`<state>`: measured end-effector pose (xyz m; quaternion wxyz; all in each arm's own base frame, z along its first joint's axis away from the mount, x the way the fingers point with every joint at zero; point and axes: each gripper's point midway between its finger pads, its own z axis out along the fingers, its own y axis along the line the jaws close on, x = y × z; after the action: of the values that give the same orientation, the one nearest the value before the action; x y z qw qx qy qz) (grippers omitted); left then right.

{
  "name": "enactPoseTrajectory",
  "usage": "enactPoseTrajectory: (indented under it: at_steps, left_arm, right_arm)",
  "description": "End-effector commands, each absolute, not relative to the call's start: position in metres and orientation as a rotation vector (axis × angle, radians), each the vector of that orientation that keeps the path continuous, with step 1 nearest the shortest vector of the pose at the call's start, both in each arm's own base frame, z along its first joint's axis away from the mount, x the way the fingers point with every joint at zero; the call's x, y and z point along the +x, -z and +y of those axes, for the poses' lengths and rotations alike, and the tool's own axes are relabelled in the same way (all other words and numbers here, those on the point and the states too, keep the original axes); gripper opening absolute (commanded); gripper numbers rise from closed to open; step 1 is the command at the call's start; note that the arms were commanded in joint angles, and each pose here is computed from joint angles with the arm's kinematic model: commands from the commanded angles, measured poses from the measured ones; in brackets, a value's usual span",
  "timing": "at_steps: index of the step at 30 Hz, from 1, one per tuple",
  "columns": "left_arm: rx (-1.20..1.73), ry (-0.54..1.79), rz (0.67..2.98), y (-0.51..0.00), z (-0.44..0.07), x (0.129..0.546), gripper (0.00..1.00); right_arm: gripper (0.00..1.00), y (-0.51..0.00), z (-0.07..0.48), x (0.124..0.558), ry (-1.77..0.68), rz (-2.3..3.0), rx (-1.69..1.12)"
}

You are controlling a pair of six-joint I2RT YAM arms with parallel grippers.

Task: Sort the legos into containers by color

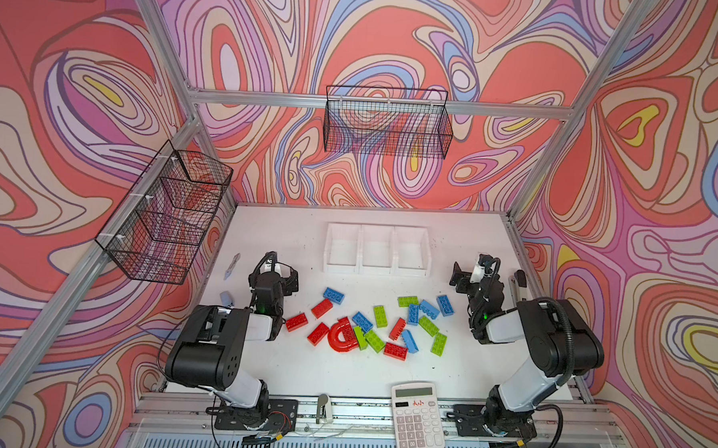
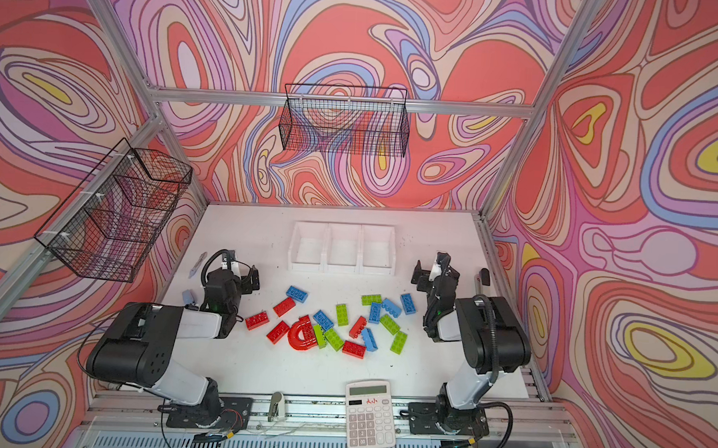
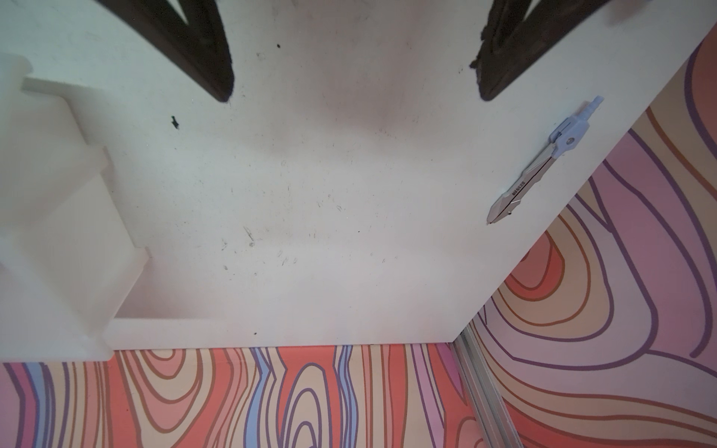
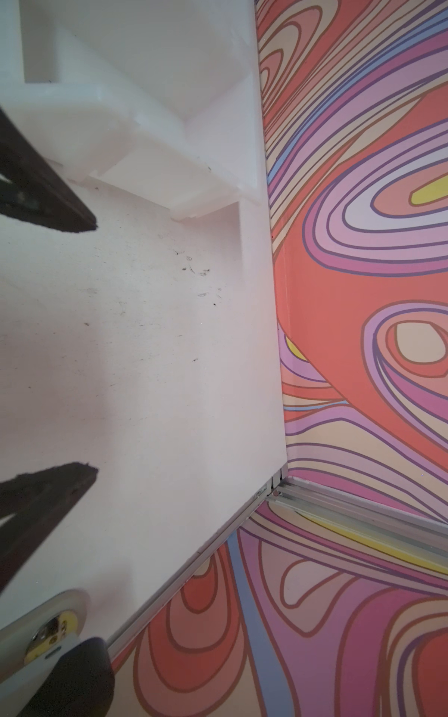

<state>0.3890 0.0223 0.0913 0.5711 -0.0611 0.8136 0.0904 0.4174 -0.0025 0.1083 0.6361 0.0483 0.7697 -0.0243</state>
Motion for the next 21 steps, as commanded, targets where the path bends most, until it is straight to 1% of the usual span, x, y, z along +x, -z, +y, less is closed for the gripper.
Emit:
enactPoseTrajectory:
  at_steps: [1, 12, 15, 17, 18, 20, 21]
  left_arm:
    - [-0.150, -0.209, 1.899, -0.093, 0.023, 0.390, 1.00]
    - [-0.147, -0.205, 1.904, -0.092, 0.023, 0.390, 1.00]
    - [-0.148, -0.200, 1.907, -0.092, 0.023, 0.391, 0.99]
    - [-0.148, -0.196, 1.906, -0.092, 0.023, 0.391, 0.95]
    - [-0.155, -0.211, 1.896, -0.095, 0.025, 0.391, 0.90]
    - [-0.181, -0.237, 1.920, -0.107, 0.030, 0.391, 0.82]
    - [-0.212, -0.261, 1.935, -0.119, 0.035, 0.390, 0.81]
  right_arm:
    - [0.98, -0.105, -0.002, 0.416, 0.057, 1.762, 0.098]
    - [0.98, -0.104, -0.002, 0.417, 0.049, 1.766, 0.100]
    - [0.93, -0.104, -0.002, 0.418, 0.047, 1.769, 0.101]
    - [0.87, -0.105, -0.003, 0.417, 0.050, 1.765, 0.100]
    - [0.82, -0.107, -0.005, 0.416, 0.065, 1.756, 0.108]
    - [0.78, -0.117, -0.021, 0.418, 0.127, 1.752, 0.209]
    - [0.77, -0.120, -0.025, 0.424, 0.145, 1.806, 0.243]
